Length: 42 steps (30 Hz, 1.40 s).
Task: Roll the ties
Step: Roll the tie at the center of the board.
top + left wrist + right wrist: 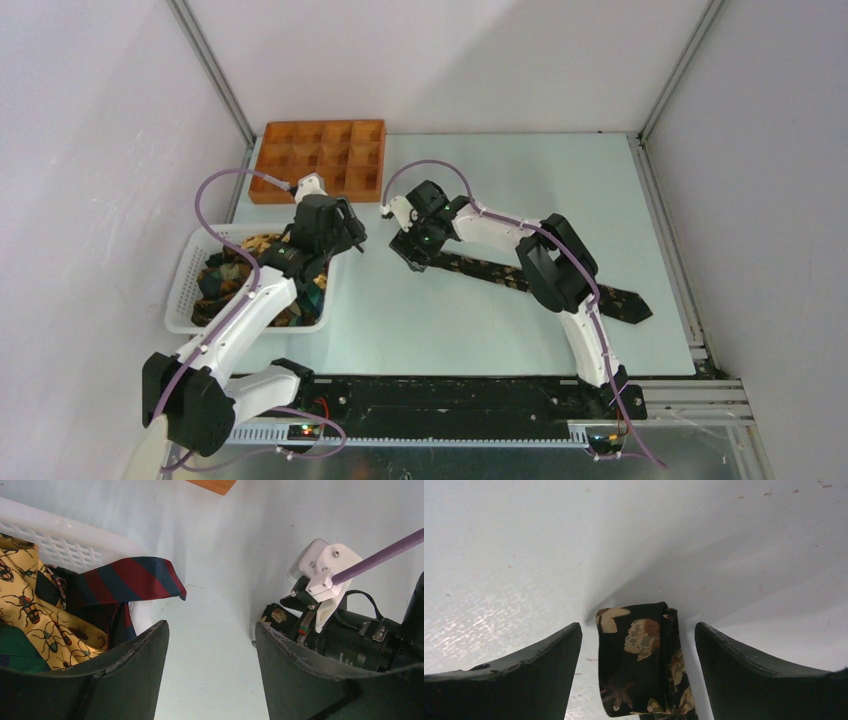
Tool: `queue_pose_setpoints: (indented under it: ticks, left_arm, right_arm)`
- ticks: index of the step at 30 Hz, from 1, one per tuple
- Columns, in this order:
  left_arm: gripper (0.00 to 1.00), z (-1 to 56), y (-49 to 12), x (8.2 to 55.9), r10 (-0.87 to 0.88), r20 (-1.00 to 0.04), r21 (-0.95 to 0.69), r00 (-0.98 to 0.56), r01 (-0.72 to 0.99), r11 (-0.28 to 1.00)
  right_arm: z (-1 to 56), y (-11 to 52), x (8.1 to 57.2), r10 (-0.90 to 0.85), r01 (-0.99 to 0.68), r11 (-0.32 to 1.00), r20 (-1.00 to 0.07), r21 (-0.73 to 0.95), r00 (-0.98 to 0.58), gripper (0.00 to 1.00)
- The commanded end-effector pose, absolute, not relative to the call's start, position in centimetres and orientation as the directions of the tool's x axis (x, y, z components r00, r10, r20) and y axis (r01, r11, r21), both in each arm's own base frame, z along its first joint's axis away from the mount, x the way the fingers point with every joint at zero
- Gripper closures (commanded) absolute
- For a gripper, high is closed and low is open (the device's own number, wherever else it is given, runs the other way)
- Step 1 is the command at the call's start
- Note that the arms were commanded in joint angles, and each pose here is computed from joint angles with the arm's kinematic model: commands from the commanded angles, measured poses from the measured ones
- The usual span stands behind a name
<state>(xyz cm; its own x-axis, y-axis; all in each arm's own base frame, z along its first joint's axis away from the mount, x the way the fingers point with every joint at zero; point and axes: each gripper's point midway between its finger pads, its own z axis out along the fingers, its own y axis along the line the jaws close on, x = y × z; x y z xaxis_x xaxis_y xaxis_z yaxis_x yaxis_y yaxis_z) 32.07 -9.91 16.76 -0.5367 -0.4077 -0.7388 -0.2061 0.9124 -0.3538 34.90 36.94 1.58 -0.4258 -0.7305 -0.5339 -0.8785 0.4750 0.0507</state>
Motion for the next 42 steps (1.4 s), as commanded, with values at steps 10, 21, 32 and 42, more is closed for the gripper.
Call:
queue_pose_setpoints:
  ticks: [10, 21, 32, 42]
  left_arm:
    - [0.3, 21.3, -10.0, 33.0, -0.478, -0.769, -0.448, -0.424, -0.176, 0.877]
    - [0.36, 18.8, -14.0, 35.2, -0.497, -0.692, -0.525, -0.523, -0.107, 0.844]
    - [0.37, 15.5, -17.7, 35.8, -0.454, -0.638, -0.545, -0.622, -0.051, 0.837]
    - [0.38, 13.6, -19.3, 35.9, -0.426, -0.614, -0.538, -0.664, -0.044, 0.842]
  right_arm:
    - [16.6, 36.8, 39.1, -0.332, -0.675, 0.728, -0.799, 0.121, -0.502, 0.13]
    - [16.5, 33.9, 35.1, 0.017, -0.429, 0.71, -0.623, 0.558, -0.782, 0.75]
    - [13.2, 36.4, 33.1, -0.005, -0.384, 0.683, -0.521, 0.621, -0.853, 1.0]
    - [9.6, 36.7, 34.0, 0.007, -0.331, 0.702, -0.47, 0.631, -0.882, 1.0]
